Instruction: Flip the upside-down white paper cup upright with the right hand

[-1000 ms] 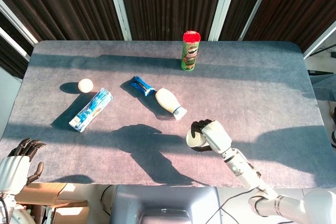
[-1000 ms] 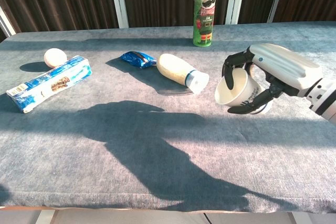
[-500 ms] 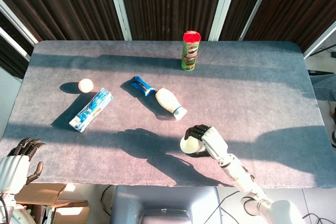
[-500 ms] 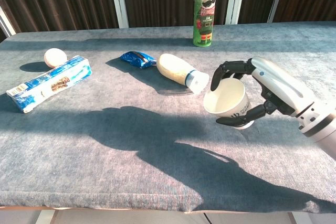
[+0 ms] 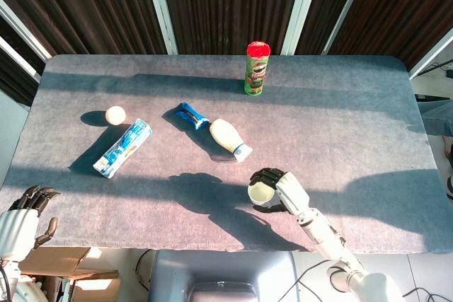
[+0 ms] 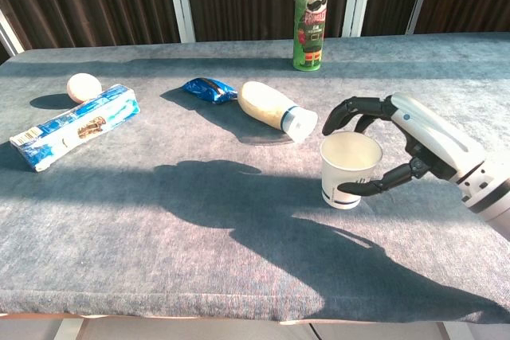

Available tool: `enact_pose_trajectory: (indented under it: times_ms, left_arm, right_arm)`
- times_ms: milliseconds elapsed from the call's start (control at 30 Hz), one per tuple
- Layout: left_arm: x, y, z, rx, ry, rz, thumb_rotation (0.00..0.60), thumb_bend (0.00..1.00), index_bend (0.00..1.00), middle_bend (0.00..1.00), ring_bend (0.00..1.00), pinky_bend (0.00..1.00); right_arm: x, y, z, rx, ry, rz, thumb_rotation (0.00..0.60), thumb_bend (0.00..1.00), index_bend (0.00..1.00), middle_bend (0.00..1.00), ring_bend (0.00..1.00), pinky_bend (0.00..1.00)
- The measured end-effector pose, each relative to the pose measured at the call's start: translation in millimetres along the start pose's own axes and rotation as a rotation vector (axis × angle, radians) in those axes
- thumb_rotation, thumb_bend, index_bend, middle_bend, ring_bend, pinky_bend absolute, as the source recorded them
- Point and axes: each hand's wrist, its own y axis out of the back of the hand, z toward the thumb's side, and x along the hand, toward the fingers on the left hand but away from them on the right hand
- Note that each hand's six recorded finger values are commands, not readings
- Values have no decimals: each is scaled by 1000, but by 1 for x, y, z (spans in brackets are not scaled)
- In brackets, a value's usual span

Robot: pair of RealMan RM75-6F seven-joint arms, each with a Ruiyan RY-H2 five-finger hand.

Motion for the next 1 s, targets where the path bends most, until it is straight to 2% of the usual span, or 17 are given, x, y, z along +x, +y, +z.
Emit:
enact_pose_trajectory:
  times_ms: [333, 467, 567, 700, 800, 900, 1000]
  left_arm:
    - [0, -1, 0, 2, 1, -4, 600, 443, 287, 191, 118, 299]
    - [0, -1, 0, 0, 3, -5, 600, 443, 288, 191, 119, 300]
    - [-1, -1, 0, 0, 2, -7, 600, 444, 287, 191, 120, 300]
    - [0, -1, 0, -1, 2, -12, 600, 443, 287, 191, 122, 301]
    - [0, -2, 0, 0, 5, -16, 600, 443, 287, 192, 123, 301]
    - [0, -2, 0, 1, 7, -18, 600, 443, 287, 192, 124, 302]
    - [0, -2, 0, 4, 9, -18, 600, 443, 287, 192, 125, 301]
  right_arm:
    - [2, 19, 5, -54, 27, -53, 600, 212, 437, 338, 230, 411]
    - [4, 32, 12, -59, 50, -78, 600, 212, 355, 278, 171, 347]
    - [7, 46, 16, -21, 59, -96, 600, 212, 292, 255, 146, 331]
    - [13, 66, 20, 105, 38, -115, 600, 212, 212, 229, 121, 327]
    - [19, 83, 20, 253, -11, -122, 600, 212, 177, 225, 120, 309]
    - [29, 102, 21, 439, -93, -110, 600, 212, 166, 220, 107, 256]
    - [39, 118, 21, 573, -177, -79, 600, 213, 155, 200, 82, 215]
